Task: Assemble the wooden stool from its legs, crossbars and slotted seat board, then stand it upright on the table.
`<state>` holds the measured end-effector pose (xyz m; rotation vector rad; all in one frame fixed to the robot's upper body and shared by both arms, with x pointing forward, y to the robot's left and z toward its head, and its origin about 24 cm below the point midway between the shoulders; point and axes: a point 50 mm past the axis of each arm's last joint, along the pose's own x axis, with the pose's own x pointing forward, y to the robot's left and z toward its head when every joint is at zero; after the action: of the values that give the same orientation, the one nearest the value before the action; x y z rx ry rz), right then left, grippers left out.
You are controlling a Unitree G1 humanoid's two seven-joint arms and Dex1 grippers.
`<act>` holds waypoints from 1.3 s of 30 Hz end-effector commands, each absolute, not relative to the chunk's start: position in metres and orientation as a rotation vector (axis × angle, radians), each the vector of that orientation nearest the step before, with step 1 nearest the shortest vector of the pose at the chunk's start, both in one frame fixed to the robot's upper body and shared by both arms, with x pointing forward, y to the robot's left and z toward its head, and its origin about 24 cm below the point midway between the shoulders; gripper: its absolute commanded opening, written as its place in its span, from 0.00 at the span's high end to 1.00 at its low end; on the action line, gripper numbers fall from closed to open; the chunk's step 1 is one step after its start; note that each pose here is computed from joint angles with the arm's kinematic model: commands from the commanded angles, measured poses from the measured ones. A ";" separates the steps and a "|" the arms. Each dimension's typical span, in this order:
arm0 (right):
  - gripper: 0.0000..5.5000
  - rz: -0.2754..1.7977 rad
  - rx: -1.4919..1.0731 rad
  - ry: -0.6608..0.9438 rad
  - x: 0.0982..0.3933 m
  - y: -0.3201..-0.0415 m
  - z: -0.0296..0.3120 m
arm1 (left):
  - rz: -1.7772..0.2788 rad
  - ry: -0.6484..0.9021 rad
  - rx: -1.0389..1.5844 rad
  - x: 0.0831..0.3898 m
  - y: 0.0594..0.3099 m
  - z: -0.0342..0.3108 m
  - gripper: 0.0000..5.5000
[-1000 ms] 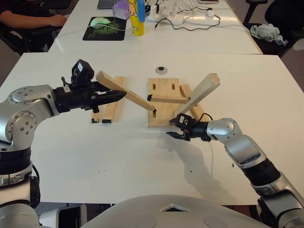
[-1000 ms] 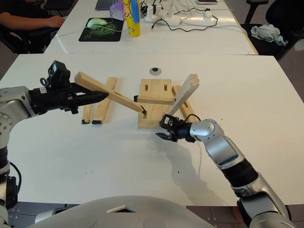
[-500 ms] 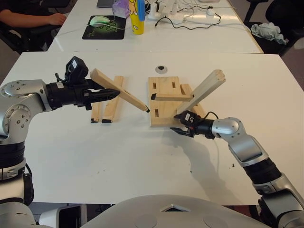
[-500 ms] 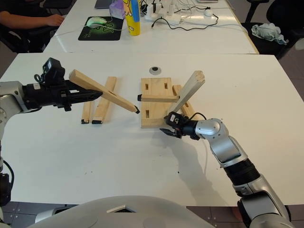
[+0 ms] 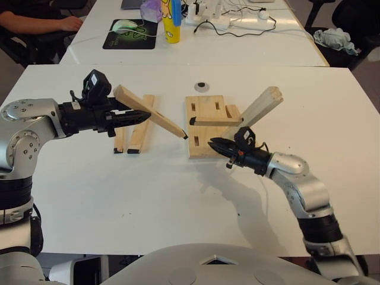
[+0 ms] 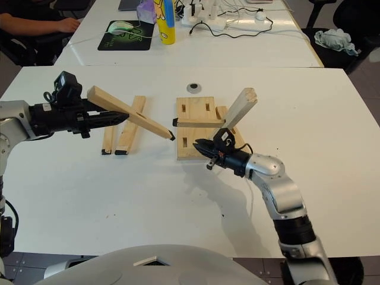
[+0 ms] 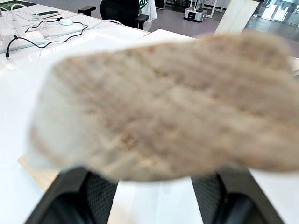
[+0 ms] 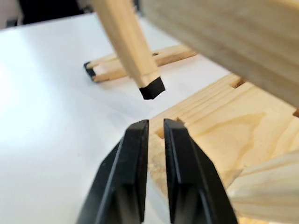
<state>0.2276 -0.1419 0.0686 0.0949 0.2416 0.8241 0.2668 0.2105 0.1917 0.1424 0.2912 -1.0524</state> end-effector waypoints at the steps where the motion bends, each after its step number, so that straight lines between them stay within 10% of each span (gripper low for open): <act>1: 1.00 0.732 0.220 0.251 0.218 -0.136 0.064 | -1.075 0.239 0.186 0.271 0.205 0.201 0.62; 12: 1.00 0.393 0.239 0.402 0.210 -0.121 0.019 | -1.274 0.275 0.422 0.289 0.183 0.193 0.62; 39: 1.00 0.386 0.084 0.585 0.209 -0.115 -0.005 | -1.315 0.311 0.422 0.299 0.180 0.186 0.62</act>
<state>0.2251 -0.1097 0.0278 0.1070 0.3800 0.4054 0.2984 0.1741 0.1940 0.4196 0.2723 -1.3284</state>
